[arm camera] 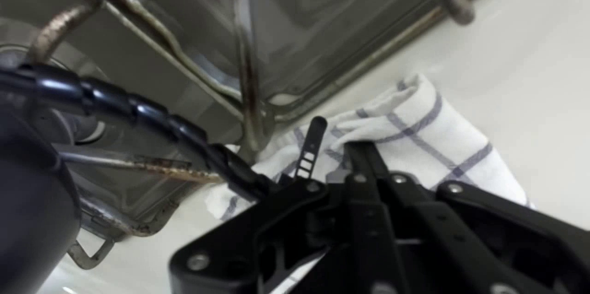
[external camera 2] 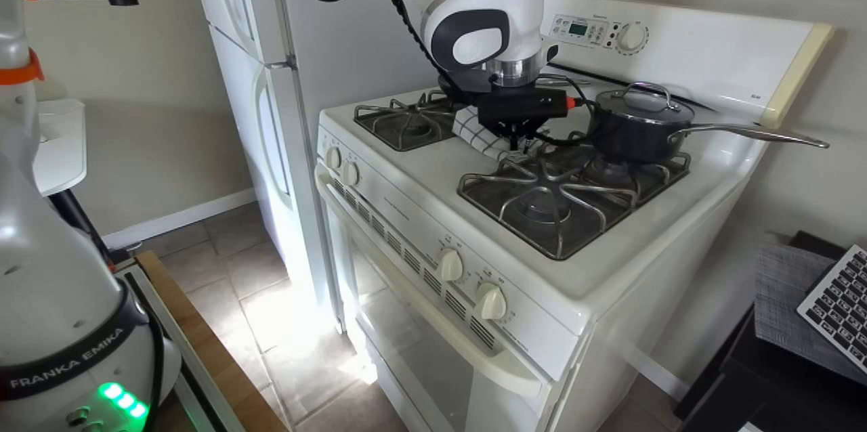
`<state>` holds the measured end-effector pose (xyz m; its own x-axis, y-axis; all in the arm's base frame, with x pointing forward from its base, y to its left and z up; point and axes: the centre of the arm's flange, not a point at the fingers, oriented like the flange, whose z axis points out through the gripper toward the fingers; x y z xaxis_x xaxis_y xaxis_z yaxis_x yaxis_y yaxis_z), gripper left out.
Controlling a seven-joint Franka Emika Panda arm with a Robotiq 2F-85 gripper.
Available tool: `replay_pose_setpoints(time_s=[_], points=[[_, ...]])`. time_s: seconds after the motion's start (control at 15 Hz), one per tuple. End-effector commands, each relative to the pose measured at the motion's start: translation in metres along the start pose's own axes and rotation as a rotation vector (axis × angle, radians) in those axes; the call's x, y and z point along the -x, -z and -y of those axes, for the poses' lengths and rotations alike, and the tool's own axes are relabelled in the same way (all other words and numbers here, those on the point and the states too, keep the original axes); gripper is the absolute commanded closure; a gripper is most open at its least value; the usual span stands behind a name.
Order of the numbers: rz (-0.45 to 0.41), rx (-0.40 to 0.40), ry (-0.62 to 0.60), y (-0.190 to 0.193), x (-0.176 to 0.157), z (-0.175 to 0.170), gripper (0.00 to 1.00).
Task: Fold the towel two times over.
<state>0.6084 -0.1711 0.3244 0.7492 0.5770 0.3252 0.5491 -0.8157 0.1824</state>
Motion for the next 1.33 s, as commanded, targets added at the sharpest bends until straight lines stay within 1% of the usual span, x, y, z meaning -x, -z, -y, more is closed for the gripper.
replay_pose_setpoints(time_s=[0.0, 0.2, 0.27, 0.33, 0.4, 0.47, 0.53, 0.67, 0.73, 0.87, 1.0, 1.2, 1.27], points=[[0.059, 0.007, -0.007, 0.006, 0.01, 0.004, 1.0], [0.067, 0.005, 0.001, 0.015, 0.011, 0.006, 1.0], [0.051, -0.005, -0.01, 0.022, 0.008, 0.008, 0.74], [0.033, -0.01, -0.013, 0.029, 0.005, 0.009, 0.73], [0.012, -0.012, -0.024, 0.039, -0.002, 0.011, 0.66], [-0.028, -0.011, -0.05, 0.05, -0.009, 0.014, 0.6], [-0.063, -0.011, -0.086, 0.061, -0.015, 0.016, 0.51], [-0.152, 0.0, -0.18, 0.084, -0.027, 0.022, 0.38], [-0.184, -0.002, -0.216, 0.094, -0.033, 0.025, 0.29], [-0.228, 0.015, -0.292, 0.112, -0.038, 0.03, 0.13], [-0.266, 0.032, -0.345, 0.125, -0.041, 0.032, 0.01], [-0.286, 0.092, -0.44, 0.141, -0.042, 0.036, 0.0], [-0.272, 0.109, -0.469, 0.145, -0.042, 0.037, 0.0]])
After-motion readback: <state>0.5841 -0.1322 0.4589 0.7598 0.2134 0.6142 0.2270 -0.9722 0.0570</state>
